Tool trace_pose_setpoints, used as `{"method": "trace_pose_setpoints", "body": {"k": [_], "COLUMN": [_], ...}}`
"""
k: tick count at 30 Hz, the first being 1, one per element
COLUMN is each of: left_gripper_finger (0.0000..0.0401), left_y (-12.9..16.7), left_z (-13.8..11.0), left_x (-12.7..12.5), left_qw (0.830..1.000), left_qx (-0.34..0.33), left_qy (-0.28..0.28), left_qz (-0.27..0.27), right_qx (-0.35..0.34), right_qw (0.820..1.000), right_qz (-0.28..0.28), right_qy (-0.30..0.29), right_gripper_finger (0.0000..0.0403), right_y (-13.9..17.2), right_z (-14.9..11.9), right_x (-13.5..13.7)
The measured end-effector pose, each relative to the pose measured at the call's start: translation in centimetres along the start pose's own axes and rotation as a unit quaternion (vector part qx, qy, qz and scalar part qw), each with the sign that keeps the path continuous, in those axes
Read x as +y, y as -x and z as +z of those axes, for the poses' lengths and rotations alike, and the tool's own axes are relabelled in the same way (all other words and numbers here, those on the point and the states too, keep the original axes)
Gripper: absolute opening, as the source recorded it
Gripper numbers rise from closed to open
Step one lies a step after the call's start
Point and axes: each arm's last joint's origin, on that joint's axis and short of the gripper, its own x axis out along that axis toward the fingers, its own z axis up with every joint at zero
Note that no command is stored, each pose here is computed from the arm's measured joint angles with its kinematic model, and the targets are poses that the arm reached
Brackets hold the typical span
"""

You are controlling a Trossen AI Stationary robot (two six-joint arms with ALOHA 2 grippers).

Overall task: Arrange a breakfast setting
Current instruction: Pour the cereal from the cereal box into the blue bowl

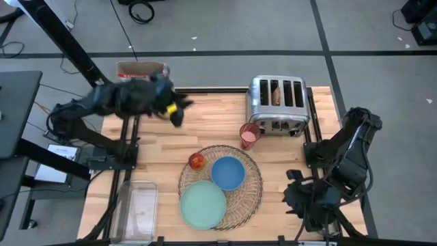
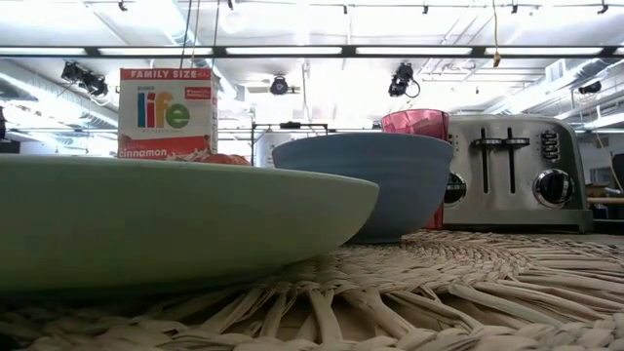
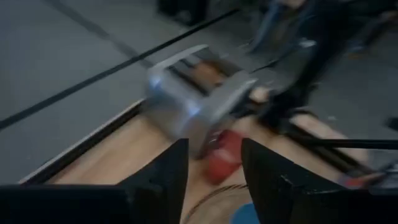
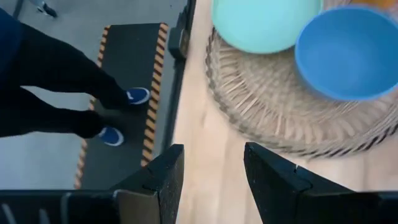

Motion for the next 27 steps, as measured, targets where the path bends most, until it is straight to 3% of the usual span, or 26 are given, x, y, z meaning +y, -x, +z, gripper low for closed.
{"method": "trace_pose_setpoints", "body": {"k": [6, 12, 17, 27], "left_gripper_finger": [0.0194, 0.0222, 0.0225, 0.0215], "left_y": [1.1, 0.7, -0.2, -3.3], "left_z": [2.6, 3.4, 3.4, 2.5], "left_x": [6.1, 12.3, 15.8, 19.5], "left_qw": [0.994, 0.978, 0.958, 0.909], "left_qx": [0.036, 0.100, 0.173, 0.304], "left_qy": [-0.019, -0.060, -0.137, -0.232], "left_qz": [0.097, 0.172, 0.184, 0.164], "right_qx": [-0.010, -0.026, -0.037, -0.029], "right_qw": [1.000, 0.998, 0.995, 0.993], "right_qz": [-0.027, -0.065, -0.093, -0.110], "right_qy": [0.010, -0.004, 0.013, -0.036], "right_gripper_finger": [0.0176, 0.0182, 0.0193, 0.0240], "right_y": [-0.5, -0.5, 0.3, 1.5], "right_z": [1.6, 3.8, 5.1, 5.9], "right_x": [-2.0, -5.7, -9.0, -13.4]}}
